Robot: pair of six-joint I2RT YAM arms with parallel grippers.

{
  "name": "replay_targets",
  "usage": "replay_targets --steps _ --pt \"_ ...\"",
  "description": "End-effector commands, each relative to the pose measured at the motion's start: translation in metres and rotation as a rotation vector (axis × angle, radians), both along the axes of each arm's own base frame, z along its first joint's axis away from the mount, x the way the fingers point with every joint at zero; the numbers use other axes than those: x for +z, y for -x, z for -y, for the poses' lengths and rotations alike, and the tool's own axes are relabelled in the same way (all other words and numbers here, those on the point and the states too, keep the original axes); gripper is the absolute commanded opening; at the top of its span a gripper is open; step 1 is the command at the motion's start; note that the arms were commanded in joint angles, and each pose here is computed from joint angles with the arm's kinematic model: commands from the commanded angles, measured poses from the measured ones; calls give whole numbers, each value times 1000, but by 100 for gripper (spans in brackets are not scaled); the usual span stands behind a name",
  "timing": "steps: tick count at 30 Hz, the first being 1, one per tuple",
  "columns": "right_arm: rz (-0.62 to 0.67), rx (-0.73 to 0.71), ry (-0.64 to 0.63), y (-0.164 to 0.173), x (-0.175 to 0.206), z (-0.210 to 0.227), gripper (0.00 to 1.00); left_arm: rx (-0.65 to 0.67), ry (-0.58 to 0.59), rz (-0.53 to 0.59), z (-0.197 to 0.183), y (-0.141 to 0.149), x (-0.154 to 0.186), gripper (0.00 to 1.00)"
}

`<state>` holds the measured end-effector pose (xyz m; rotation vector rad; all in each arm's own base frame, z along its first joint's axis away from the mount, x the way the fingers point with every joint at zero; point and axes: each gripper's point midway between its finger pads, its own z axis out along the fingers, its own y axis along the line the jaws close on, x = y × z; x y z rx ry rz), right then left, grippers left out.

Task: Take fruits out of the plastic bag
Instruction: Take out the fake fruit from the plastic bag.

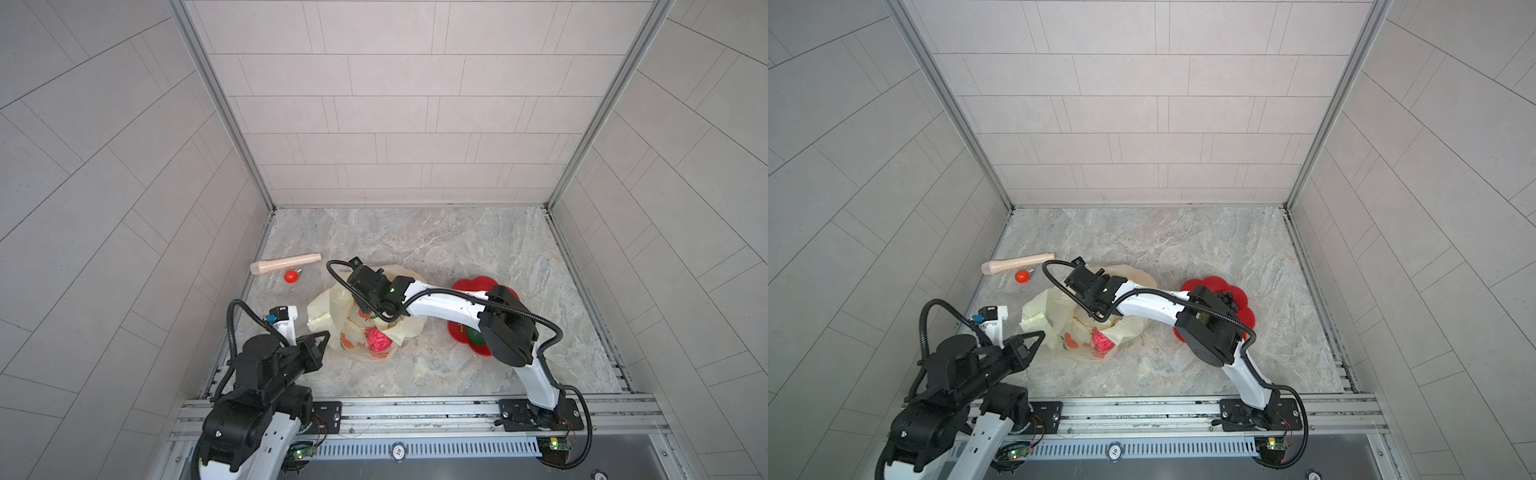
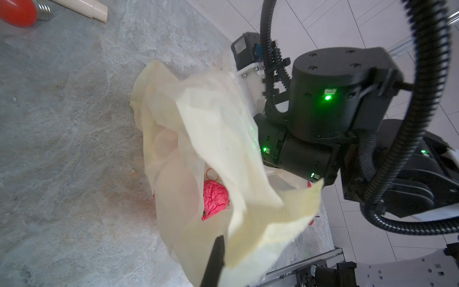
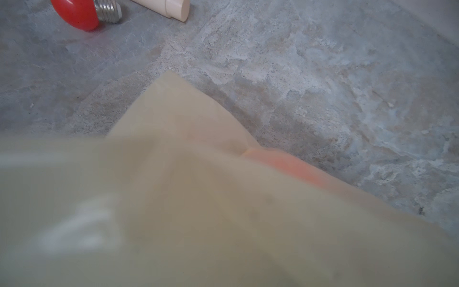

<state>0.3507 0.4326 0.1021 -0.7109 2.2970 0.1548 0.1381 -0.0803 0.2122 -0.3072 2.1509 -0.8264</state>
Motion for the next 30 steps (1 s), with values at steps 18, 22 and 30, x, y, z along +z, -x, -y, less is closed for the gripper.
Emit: replay_targets --steps 18,22,30 --pt "-46 -100 109 -37 -39 33 72 -3 -3 82 3 -19 22 2" --pt "-68 -103 116 -42 -51 34 73 -3 -6 88 2 -19 23 2" --pt "-67 -84 14 -52 -54 24 73 12 -11 89 0 -20 21 2"
